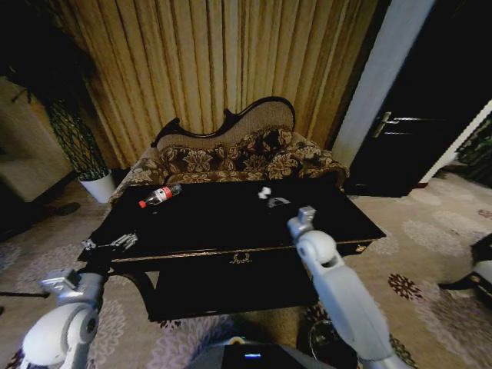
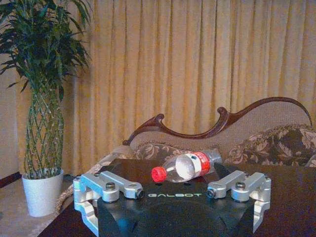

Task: Move to the front of the table and place the trash on the table into the trash bin.

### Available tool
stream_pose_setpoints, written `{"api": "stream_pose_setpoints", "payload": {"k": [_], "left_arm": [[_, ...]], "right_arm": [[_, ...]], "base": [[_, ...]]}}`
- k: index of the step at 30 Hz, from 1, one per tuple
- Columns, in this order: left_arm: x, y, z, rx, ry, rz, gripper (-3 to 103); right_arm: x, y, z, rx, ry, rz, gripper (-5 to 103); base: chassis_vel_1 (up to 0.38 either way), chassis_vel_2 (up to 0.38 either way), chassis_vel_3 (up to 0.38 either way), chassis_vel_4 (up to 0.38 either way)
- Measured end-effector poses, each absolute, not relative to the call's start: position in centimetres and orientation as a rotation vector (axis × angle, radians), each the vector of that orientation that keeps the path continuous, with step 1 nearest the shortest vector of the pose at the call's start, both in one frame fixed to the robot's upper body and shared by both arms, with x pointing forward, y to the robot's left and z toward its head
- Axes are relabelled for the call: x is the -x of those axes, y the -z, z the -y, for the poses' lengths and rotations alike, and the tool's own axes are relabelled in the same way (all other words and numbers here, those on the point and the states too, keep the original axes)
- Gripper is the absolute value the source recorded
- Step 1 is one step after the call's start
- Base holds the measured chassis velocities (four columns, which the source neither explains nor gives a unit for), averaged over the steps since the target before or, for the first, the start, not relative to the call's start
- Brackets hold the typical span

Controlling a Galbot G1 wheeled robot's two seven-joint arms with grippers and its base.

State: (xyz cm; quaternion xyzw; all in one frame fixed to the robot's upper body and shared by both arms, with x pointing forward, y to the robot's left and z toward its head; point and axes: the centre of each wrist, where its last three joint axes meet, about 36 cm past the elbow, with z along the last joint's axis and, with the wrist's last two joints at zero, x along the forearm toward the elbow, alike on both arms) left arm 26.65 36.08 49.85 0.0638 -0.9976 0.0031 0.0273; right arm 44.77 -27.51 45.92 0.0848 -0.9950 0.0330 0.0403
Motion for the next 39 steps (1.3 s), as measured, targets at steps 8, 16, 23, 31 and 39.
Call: {"api": "stream_pose_setpoints", "payload": {"k": [8, 16, 23, 31, 39], "left_arm": [[-26.8, -49.3, -36.6, -0.203, -0.008, 3.080, 100], [-27.0, -49.0, -37.3, -0.211, 0.000, 3.078, 100], [-27.1, -48.7, -37.4, -0.214, -0.011, 3.076, 100], [-27.1, -49.1, -37.3, -0.204, 0.005, 3.084, 100], [-27.0, -49.3, -36.9, -0.195, 0.003, 3.089, 100]], "right_arm": [[-44.1, -44.0, 29.8, -0.163, -0.104, 3.048, 2], [-43.9, -44.3, 28.4, -0.206, -0.055, 3.058, 2], [-43.4, -43.9, 27.6, -0.225, -0.038, 3.048, 2], [-43.2, -44.0, 27.5, -0.222, -0.032, 3.052, 2], [-42.8, -43.7, 27.7, -0.212, -0.027, 3.057, 2]], "base": [[0.000, 0.000, 0.000, 0.000], [0.000, 0.000, 0.000, 0.000], [0.045, -0.050, -0.045, 0.047], [0.160, -0.177, -0.154, 0.172], [0.263, -0.269, -0.268, 0.256]]}}
